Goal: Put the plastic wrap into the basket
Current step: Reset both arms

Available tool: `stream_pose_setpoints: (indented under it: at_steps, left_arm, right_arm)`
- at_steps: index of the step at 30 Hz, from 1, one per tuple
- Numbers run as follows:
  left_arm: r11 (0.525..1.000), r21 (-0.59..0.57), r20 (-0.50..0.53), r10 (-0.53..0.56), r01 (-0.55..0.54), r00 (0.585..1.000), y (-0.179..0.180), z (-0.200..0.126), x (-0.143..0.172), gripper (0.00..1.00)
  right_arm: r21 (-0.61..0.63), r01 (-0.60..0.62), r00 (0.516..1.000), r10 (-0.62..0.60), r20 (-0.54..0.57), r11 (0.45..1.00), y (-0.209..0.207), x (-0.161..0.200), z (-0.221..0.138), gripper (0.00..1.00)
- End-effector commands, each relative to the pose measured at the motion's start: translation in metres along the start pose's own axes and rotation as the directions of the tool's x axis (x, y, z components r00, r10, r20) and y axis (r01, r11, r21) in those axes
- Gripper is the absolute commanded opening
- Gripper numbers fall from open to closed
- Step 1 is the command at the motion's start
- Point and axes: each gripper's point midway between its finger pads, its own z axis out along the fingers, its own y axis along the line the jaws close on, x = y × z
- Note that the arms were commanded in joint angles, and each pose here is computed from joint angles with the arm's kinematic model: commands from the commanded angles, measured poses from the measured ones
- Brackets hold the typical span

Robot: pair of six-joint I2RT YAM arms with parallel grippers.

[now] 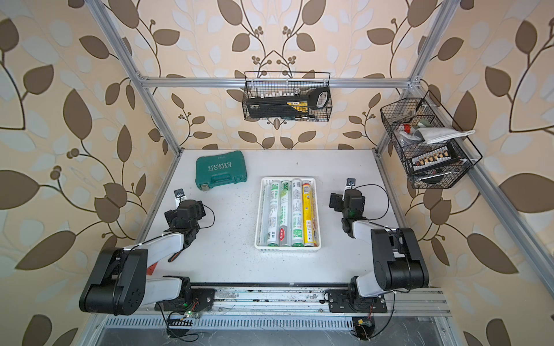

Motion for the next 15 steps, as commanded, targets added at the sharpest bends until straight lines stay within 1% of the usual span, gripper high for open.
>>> stream_pose_setpoints:
  at_steps: [1,2,3,4,6,8,10,11,12,13,14,15]
  left_arm:
    - [0.993,0.115,0.136,-0.035,0.019,0.99,-0.02,-0.001,-0.032,0.99]
    - [0.992,0.128,0.153,-0.035,0.015,0.988,-0.022,0.001,-0.03,0.99]
    - [0.991,0.132,0.162,-0.039,0.017,0.986,-0.022,0.004,-0.028,0.99]
    - [0.99,0.138,0.163,-0.043,0.02,0.986,-0.023,0.007,-0.025,0.99]
    - [0.987,0.162,0.137,-0.022,0.0,0.99,-0.03,0.011,-0.024,0.99]
    - [0.986,0.168,0.13,-0.022,0.0,0.991,-0.03,0.013,-0.025,0.99]
    - [0.983,0.185,0.115,-0.037,0.015,0.993,-0.029,0.015,-0.023,0.99]
    - [0.978,0.208,0.111,-0.044,0.021,0.993,-0.029,0.015,-0.022,0.99]
    - [0.966,0.257,0.104,-0.048,0.02,0.993,-0.034,0.015,-0.018,0.99]
    - [0.948,0.319,0.09,-0.038,0.007,0.995,-0.041,0.017,-0.009,0.99]
    - [0.938,0.345,0.118,-0.025,-0.017,0.993,-0.046,0.022,-0.008,0.99]
    - [0.933,0.358,0.1,-0.012,-0.025,0.995,-0.05,0.022,-0.01,0.99]
  right_arm:
    - [-0.009,-0.001,0.996,0.002,0.091,1.0,0.0,-0.005,-0.006,0.99]
    - [-0.044,0.0,0.993,0.005,0.118,0.999,0.004,0.001,-0.013,0.99]
    - [-0.064,0.005,0.983,0.007,0.183,0.998,0.005,0.003,-0.018,0.99]
    - [-0.054,-0.001,0.968,0.015,0.251,0.999,0.003,-0.001,-0.022,0.99]
    - [-0.025,-0.032,0.98,0.037,0.195,0.999,-0.004,0.006,-0.025,0.99]
    - [-0.021,-0.02,0.975,0.024,0.22,1.0,-0.003,0.0,-0.019,0.99]
    - [-0.027,-0.01,0.986,0.015,0.169,1.0,0.0,0.004,-0.017,0.99]
    - [-0.028,-0.01,0.986,0.014,0.167,1.0,0.001,0.003,-0.016,0.99]
    - [-0.029,-0.006,0.982,0.012,0.189,1.0,0.001,0.001,-0.016,0.99]
    - [-0.031,-0.004,0.981,0.01,0.195,1.0,0.002,0.001,-0.016,0.99]
    - [-0.03,-0.003,0.984,0.008,0.18,1.0,0.001,0.003,-0.016,0.99]
    - [-0.031,-0.002,0.984,0.008,0.176,1.0,0.002,0.003,-0.016,0.99]
